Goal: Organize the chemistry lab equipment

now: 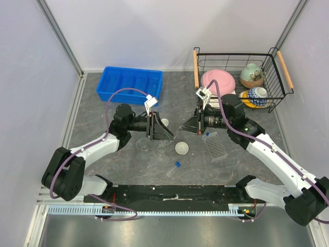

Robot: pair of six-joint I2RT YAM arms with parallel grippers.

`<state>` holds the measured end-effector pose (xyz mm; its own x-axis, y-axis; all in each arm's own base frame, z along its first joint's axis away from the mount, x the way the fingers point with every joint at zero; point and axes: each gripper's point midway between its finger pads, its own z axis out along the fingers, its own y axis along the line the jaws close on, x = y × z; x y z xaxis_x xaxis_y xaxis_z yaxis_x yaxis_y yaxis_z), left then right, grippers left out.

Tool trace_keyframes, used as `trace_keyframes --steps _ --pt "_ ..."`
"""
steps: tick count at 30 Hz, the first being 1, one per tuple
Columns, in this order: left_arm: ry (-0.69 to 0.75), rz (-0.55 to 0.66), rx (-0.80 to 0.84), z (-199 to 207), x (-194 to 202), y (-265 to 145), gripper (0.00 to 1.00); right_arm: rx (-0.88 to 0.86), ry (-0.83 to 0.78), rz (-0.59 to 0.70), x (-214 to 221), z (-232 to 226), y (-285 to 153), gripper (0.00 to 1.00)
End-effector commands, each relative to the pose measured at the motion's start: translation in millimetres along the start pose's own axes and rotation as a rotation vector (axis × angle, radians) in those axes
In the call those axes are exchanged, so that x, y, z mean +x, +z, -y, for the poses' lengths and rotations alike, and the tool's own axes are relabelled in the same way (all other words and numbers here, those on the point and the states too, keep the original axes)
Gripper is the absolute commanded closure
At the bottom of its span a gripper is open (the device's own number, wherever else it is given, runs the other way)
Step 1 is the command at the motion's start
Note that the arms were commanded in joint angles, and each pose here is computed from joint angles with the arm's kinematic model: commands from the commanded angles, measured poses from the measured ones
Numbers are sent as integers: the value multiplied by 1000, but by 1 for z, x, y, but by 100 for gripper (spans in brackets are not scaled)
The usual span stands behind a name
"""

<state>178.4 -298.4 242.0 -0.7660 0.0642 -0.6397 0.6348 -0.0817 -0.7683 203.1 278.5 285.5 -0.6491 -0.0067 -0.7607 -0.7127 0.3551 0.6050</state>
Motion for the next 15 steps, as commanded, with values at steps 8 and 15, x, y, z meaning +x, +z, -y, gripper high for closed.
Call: trace_keyframes --steps 8,15 --pt "74 132 -631 -43 -34 -40 18 538 -76 69 -12 59 -60 100" --pt "32 142 -724 -53 -7 -58 19 927 -26 112 15 120 -109 100"
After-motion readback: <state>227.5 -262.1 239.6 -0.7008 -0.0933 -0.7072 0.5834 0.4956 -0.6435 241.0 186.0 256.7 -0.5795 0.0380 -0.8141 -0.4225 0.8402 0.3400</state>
